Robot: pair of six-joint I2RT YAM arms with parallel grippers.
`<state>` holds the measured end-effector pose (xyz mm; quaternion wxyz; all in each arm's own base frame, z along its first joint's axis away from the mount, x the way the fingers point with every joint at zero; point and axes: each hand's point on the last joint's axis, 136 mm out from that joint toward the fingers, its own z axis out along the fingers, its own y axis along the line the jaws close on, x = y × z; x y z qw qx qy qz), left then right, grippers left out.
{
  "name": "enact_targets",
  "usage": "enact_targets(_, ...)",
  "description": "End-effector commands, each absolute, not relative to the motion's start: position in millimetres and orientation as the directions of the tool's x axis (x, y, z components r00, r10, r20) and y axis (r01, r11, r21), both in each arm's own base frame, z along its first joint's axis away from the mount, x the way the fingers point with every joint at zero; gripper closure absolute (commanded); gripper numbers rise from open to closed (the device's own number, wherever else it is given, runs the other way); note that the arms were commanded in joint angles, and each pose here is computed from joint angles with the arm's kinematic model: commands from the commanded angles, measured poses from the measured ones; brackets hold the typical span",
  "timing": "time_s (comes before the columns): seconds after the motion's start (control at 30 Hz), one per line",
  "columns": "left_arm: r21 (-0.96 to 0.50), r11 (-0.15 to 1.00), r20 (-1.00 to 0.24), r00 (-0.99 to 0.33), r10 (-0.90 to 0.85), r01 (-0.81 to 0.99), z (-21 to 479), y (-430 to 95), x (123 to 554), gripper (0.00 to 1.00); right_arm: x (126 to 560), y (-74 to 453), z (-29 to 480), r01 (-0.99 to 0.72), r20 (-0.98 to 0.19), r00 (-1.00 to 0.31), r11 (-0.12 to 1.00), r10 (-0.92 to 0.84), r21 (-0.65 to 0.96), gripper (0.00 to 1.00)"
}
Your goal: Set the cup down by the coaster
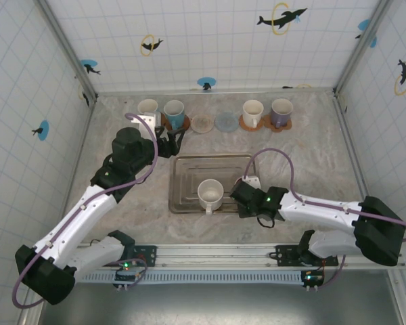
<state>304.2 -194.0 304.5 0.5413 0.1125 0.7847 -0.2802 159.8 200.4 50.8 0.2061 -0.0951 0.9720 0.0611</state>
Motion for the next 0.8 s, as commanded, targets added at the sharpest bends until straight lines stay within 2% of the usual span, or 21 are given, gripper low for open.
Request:
enact_targets(0.0,-0.293,0.820,-0.922,-0.371,-0.107,0.492,305,-193,300,0.19,170,202,73,-0.207,-0.478,-0.867,0.975,-0.143,0.085,1.00)
enact_targets(0.5,-0.292,0.829,-0.924,-0.365,-0.115,0.478,306,-190,301,0.18,186,210,113,-0.253,-0.571,-0.805,0.964,-0.160,0.086,1.00)
enact_targets(0.77,-0.292,0.836,-0.924,-0.364,-0.120,0.465,304,-189,304,0.18,214,219,136,-0.277,-0.604,-0.778,0.957,-0.175,0.080,1.00)
